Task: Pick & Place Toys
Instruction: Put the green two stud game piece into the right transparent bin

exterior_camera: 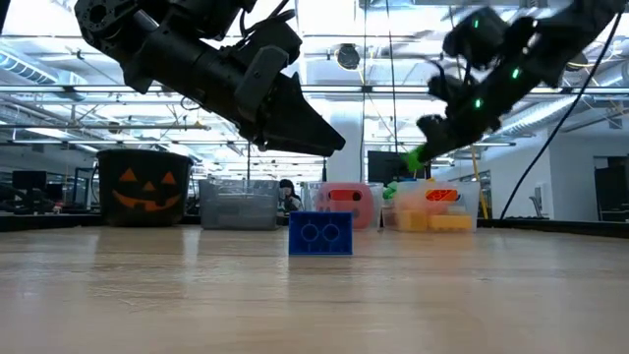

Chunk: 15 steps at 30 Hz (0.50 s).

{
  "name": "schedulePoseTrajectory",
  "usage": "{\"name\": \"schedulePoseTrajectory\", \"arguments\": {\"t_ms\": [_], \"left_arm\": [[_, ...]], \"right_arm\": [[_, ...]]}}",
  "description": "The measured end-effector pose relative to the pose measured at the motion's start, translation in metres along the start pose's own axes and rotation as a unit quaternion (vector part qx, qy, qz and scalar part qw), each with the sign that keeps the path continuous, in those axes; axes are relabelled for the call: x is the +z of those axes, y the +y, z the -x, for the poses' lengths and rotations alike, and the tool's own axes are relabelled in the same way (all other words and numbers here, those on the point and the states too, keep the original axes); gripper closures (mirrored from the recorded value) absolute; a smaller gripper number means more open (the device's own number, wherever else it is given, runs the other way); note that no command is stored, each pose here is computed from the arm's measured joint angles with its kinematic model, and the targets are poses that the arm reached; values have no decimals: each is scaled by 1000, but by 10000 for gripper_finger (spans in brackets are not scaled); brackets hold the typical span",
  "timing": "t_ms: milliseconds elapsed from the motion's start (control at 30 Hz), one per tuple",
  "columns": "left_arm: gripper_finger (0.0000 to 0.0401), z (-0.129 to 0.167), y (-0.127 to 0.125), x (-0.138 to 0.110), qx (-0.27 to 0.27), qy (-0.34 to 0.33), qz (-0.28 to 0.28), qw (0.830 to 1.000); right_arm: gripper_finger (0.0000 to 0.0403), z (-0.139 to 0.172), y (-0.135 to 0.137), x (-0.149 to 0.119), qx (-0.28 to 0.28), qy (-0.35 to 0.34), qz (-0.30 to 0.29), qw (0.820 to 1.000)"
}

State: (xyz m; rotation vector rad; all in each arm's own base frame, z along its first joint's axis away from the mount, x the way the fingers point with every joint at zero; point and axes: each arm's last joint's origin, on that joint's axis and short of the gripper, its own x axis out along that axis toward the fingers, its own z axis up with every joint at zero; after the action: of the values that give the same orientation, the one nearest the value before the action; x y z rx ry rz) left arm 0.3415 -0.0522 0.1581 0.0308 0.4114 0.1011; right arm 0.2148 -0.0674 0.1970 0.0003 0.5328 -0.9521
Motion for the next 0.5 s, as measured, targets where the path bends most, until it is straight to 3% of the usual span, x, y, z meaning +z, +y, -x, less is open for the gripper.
{"name": "schedulePoseTrajectory", "arguments": {"t_ms": [133, 200, 400, 500], "left_arm": [[123, 0, 0, 0, 0, 0, 0, 1000], [123, 0, 0, 0, 0, 0, 0, 1000], [123, 0, 1, 0, 1, 0, 0, 1000], [123, 0, 1, 0, 1, 0, 1, 1000]], "right_arm": [[270, -21, -32, -8, -103, -16, -43, 994], [270, -30, -48, -10, -126, -25, -64, 990], [269, -52, -74, -19, -51, -16, -126, 991], [264, -62, -76, -28, -50, -1, -131, 990]]}}
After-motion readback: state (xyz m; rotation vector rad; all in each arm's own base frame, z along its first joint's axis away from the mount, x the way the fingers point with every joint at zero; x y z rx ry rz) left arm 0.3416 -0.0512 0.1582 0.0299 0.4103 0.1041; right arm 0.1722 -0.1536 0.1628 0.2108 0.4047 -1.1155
